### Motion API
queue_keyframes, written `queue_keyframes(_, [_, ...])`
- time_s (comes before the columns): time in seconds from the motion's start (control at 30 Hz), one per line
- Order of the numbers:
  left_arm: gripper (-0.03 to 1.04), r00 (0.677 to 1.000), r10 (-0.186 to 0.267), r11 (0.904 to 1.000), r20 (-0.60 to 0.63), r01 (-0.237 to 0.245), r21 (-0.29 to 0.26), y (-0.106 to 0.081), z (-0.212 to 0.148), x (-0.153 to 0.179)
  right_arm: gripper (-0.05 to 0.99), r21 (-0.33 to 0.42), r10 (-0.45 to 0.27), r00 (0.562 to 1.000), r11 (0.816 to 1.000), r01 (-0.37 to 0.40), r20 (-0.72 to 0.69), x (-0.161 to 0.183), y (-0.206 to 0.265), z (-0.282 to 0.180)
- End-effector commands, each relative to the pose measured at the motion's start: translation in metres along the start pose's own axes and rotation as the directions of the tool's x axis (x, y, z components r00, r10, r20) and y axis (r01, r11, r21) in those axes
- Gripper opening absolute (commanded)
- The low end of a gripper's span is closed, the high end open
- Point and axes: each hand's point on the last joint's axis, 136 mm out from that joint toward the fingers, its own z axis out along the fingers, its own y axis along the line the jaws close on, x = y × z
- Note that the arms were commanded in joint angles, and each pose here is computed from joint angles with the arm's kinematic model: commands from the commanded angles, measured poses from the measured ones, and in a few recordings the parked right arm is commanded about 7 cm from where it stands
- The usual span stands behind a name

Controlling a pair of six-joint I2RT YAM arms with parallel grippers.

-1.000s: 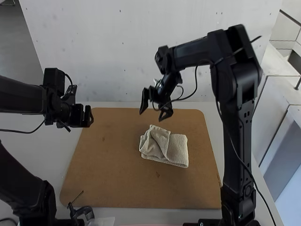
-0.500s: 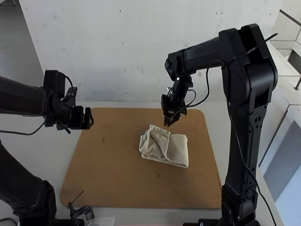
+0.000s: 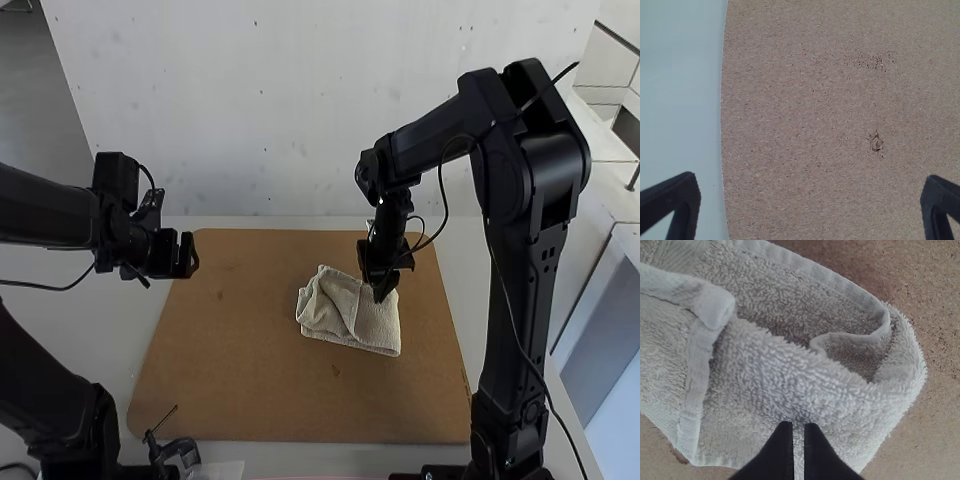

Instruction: Fold the towel.

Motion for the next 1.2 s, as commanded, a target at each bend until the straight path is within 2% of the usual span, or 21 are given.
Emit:
queue_keyframes(0.0, [0.99, 0.999, 0.008, 1.0, 0.031, -0.008, 0.001, 0.002, -0.006, -0.007, 0.02, 0.018, 0.005, 0.999, 1.0, -0.006, 0.049, -0.008, -0.009, -0.006])
queue_keyframes(0.27, [0.99, 1.0, 0.003, 1.0, 0.028, -0.003, -0.003, 0.004, -0.005, -0.005, 0.02, -0.017, -0.011, 0.997, 1.0, 0.012, 0.081, -0.02, 0.008, -0.006])
queue_keyframes(0.67, [0.99, 0.999, 0.006, 0.9999, 0.042, -0.005, -0.014, 0.011, -0.01, -0.006, 0.02, -0.082, -0.042, 0.998, 0.996, 0.045, 0.041, -0.022, 0.058, 0.013])
queue_keyframes(1.17, [0.99, 0.999, 0.005, 0.9999, 0.038, -0.005, -0.011, 0.015, -0.011, 0.0, 0.02, -0.188, -0.106, 0.993, 0.975, 0.115, 0.061, -0.017, 0.118, 0.004])
